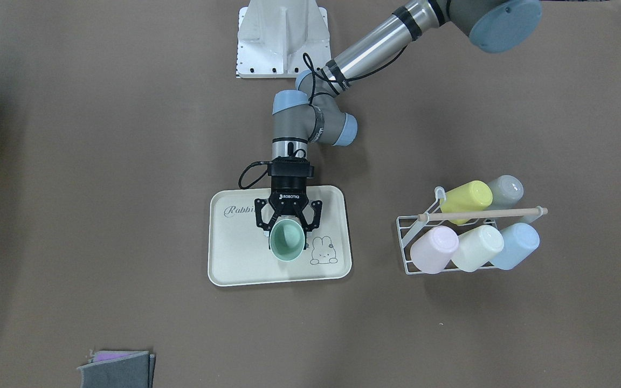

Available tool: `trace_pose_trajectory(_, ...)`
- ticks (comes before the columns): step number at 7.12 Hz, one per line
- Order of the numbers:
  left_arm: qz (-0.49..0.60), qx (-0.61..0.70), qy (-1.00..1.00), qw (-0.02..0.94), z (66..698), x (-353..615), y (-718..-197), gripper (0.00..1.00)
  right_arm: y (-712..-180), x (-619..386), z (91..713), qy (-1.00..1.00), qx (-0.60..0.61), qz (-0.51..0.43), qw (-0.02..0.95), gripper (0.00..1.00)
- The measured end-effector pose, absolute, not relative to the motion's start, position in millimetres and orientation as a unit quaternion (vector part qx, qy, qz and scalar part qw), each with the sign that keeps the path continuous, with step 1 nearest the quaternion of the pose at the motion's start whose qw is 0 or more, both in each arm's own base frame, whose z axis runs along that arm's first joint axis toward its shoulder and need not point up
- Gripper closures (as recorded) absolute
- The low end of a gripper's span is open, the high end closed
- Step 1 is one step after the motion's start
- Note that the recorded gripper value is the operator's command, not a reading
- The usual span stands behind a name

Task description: Pick up and place green cup on tray

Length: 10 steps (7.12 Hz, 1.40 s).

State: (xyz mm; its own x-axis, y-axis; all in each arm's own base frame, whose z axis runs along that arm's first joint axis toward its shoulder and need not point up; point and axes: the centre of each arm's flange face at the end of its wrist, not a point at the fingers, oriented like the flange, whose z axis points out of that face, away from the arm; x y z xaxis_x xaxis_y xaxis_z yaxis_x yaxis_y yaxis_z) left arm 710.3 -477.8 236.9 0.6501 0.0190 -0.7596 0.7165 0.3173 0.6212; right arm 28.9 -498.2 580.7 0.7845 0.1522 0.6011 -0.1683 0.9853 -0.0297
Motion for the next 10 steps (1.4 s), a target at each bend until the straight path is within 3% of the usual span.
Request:
trace_pose_trajectory(6, -0.236, 0.531, 0.344, 0.737, 234, 719, -474, 0.79, -495, 29, 585, -0.315, 0.009, 0.087, 0.945, 0.0)
trace_pose_trajectory(8, -0.232, 0.53, 0.342, 0.741, 236, 721, -472, 0.68, -495, 29, 587, -0.315, 0.007, 0.087, 0.945, 0.0)
trace_pose_trajectory(9, -0.23, 0.529, 0.341, 0.742, 237, 723, -470, 0.58, -495, 29, 588, -0.315, 0.006, 0.088, 0.945, 0.0)
trace_pose_trajectory(10, -0.228, 0.529, 0.341, 0.743, 239, 726, -467, 0.01, -495, 29, 589, -0.315, 0.005, 0.088, 0.945, 0.0)
